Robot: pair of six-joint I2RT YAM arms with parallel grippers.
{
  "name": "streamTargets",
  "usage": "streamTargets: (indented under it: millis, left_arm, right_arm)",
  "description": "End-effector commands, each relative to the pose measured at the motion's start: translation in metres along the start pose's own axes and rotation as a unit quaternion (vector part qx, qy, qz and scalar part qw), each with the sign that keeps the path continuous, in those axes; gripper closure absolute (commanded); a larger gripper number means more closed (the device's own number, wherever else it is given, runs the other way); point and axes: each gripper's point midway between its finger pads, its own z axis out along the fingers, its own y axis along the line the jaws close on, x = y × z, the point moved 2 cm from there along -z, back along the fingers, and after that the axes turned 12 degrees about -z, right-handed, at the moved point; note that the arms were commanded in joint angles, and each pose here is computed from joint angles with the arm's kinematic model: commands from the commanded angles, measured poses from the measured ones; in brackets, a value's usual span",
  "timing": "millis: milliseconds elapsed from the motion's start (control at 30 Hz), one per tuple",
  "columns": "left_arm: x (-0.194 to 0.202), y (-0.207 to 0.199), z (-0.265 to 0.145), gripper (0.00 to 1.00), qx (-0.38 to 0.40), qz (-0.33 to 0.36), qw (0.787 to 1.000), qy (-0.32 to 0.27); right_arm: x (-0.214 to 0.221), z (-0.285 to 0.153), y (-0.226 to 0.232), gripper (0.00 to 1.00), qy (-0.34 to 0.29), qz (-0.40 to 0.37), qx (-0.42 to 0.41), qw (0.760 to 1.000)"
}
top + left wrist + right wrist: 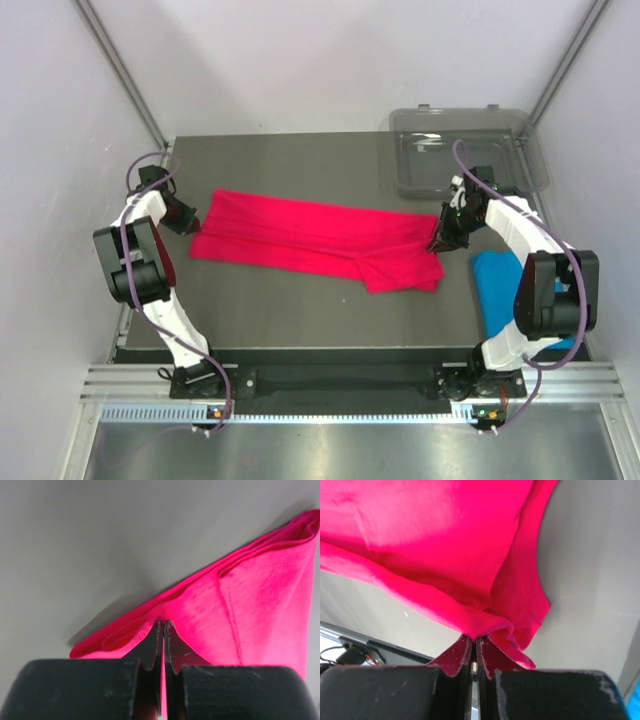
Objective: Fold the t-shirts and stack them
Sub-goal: Fold the tshirt
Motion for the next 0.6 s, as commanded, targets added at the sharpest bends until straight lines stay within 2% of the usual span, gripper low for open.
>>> streamTargets:
  millis: [0,267,567]
  left_arm:
    - [-0.017,-0.023,0.000,1.00,0.026,0.005,0.999,-0.023]
    - [-0.021,-0.044,0.012,1.00,0.053,0.031,0.998,-0.002]
    - [-0.022,-0.048,0.028,1.00,0.049,0.050,0.997,0.019]
  right_arm:
    - [-0.028,-0.008,-0.001,1.00,-0.037,-0.014,-0.004,0.999]
    - [-0.036,0.005,-0.005,1.00,-0.025,-0.010,-0.012,1.000]
    - [-0.043,0.013,-0.008,1.00,-0.022,-0.002,-0.010,1.000]
